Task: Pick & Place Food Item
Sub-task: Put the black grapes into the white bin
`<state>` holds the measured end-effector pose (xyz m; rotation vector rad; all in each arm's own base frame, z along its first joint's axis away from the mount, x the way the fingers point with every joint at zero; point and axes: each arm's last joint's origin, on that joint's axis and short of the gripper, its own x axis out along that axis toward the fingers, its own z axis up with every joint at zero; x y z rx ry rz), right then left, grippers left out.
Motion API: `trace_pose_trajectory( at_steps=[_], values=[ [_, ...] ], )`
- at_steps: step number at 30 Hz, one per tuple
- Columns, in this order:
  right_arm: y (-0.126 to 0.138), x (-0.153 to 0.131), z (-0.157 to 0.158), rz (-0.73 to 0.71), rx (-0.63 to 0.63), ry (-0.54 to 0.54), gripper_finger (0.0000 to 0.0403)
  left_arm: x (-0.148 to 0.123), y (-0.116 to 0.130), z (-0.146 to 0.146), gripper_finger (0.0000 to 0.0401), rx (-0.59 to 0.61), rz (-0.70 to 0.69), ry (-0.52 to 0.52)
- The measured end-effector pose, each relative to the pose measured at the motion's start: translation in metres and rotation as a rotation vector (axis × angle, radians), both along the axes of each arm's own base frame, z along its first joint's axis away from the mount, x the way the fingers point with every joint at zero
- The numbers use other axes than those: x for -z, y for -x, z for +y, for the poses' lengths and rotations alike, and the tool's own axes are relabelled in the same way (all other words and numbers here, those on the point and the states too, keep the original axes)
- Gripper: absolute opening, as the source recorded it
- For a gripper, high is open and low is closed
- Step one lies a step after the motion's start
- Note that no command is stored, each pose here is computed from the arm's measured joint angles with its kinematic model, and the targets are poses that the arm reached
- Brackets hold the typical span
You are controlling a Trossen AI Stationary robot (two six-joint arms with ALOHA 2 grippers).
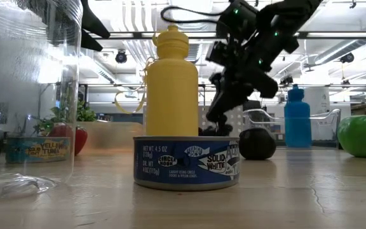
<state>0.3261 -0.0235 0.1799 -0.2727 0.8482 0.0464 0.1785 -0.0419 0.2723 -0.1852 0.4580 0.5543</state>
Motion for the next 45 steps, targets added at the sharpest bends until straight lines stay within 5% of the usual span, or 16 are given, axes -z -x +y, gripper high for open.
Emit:
trace_pose_trajectory(
  at_steps=[19, 45],
  values=[
    [0.047, -0.096, -0.002, -0.28, 0.112, 0.161, 0.0009, 0.0, 0.0, 0.0, 0.03, 0.0, 0.0, 0.0],
    [0.055, -0.151, -0.013, -0.503, 0.392, 0.439, 0.0008, 0.0, 0.0, 0.0, 0.03, 0.0, 0.0, -0.001]
  ],
)
